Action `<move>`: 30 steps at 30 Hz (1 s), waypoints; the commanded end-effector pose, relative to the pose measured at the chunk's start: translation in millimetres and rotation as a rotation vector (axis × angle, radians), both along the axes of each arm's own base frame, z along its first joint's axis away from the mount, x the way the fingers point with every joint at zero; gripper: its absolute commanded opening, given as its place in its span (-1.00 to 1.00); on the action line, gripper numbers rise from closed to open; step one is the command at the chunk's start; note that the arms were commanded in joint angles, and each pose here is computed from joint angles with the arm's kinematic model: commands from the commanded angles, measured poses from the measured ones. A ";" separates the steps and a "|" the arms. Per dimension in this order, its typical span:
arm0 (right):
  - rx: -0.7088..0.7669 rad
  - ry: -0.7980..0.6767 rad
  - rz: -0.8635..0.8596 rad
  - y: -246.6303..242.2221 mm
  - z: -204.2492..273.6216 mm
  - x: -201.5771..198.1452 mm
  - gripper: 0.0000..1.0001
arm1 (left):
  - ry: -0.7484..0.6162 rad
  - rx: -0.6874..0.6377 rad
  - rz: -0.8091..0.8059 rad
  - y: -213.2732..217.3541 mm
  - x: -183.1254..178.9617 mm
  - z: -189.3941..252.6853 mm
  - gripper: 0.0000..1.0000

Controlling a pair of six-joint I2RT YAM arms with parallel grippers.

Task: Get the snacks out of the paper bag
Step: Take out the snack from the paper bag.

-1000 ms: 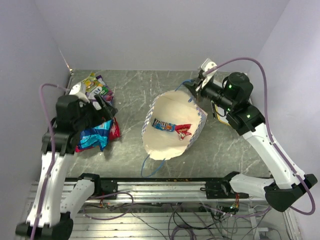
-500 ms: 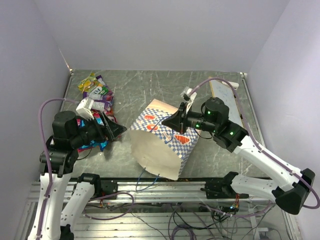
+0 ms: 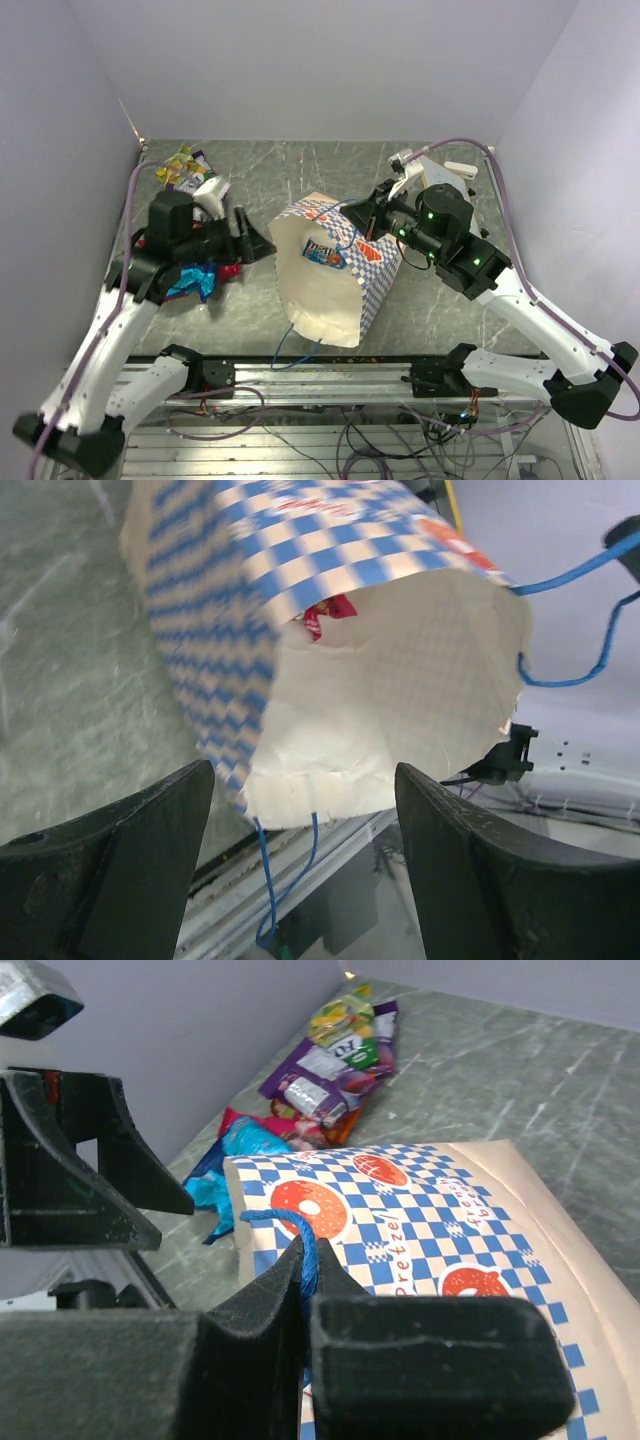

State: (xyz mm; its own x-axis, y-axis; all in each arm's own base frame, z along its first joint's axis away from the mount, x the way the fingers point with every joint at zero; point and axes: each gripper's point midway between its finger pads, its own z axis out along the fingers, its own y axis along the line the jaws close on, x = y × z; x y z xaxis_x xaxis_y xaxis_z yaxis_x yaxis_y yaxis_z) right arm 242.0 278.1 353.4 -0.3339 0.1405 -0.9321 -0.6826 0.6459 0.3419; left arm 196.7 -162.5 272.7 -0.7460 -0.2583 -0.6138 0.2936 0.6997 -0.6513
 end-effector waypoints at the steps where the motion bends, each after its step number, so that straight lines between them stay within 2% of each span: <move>1: -0.005 0.004 -0.141 -15.9 4.7 18.2 -1.00 | -0.179 0.084 -0.024 -31.9 31.5 36.4 0.67; 5: -0.003 0.001 -0.202 -23.4 6.1 25.6 -1.00 | -0.169 0.072 -0.051 -54.5 19.4 24.1 0.65; 12: 0.026 -0.017 -0.204 -24.8 12.2 24.3 -1.00 | -0.105 -0.030 -0.016 -55.8 -27.2 -8.3 0.60; 15: 0.024 -0.022 -0.197 -23.7 11.7 24.0 -1.00 | -0.117 0.018 -0.057 -64.9 -37.1 -24.5 0.61; 22: -0.014 -0.049 -0.209 -25.9 14.0 28.4 -1.00 | -0.381 0.208 -0.161 -102.0 -35.9 -43.0 0.71; 26: -0.039 -0.060 -0.212 -28.3 16.0 28.9 -1.00 | -0.549 0.340 -0.244 -124.1 -35.9 -70.4 0.70; 30: -0.049 -0.075 -0.204 -27.9 21.3 29.0 -1.00 | -0.645 0.421 -0.302 -146.7 -25.3 -88.0 0.71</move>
